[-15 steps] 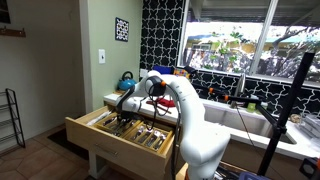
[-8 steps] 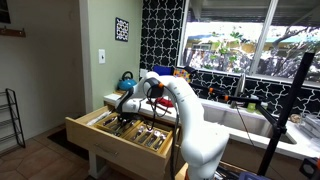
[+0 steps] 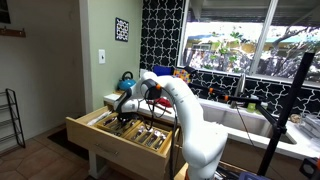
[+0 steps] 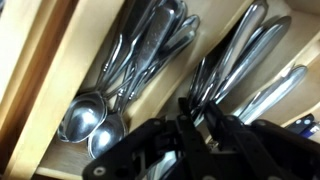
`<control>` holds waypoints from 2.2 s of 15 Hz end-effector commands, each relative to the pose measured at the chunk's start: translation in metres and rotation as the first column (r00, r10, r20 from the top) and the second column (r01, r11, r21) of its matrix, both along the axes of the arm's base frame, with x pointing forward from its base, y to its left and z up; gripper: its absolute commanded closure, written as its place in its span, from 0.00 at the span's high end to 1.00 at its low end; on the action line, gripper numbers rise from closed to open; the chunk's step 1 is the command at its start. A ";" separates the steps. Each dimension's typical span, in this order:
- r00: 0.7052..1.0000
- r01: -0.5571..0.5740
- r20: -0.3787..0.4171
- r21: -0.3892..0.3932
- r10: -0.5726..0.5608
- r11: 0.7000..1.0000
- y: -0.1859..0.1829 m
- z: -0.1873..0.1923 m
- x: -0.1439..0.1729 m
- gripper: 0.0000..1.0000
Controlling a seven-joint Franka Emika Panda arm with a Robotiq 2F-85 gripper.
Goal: Remove a spoon from the middle compartment of the opened drawer and put it on the counter top, Remove a fork from the middle compartment of the drawer and put it on the counter top
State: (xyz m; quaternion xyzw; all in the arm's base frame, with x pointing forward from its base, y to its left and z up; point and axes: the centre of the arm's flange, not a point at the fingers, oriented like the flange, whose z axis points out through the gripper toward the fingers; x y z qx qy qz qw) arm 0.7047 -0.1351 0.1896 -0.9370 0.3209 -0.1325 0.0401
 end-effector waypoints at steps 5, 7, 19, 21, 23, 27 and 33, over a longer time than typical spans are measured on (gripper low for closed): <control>1.000 -0.018 -0.026 -0.051 0.017 0.999 -0.004 -0.003 0.006 0.20; 0.999 -0.023 -0.024 -0.055 0.022 0.998 -0.004 -0.002 0.005 0.08; 1.000 0.005 -0.019 -0.027 -0.006 1.000 0.002 0.026 -0.003 0.02; 1.000 0.013 -0.026 -0.024 -0.014 1.000 0.001 0.029 -0.005 0.01; 0.999 0.017 -0.037 -0.018 -0.018 1.000 -0.001 0.029 -0.005 0.01; 0.999 0.015 -0.029 0.000 -0.015 1.000 0.000 0.031 -0.007 0.01; 0.998 -0.039 -0.046 0.058 0.042 0.998 -0.001 0.076 -0.033 0.01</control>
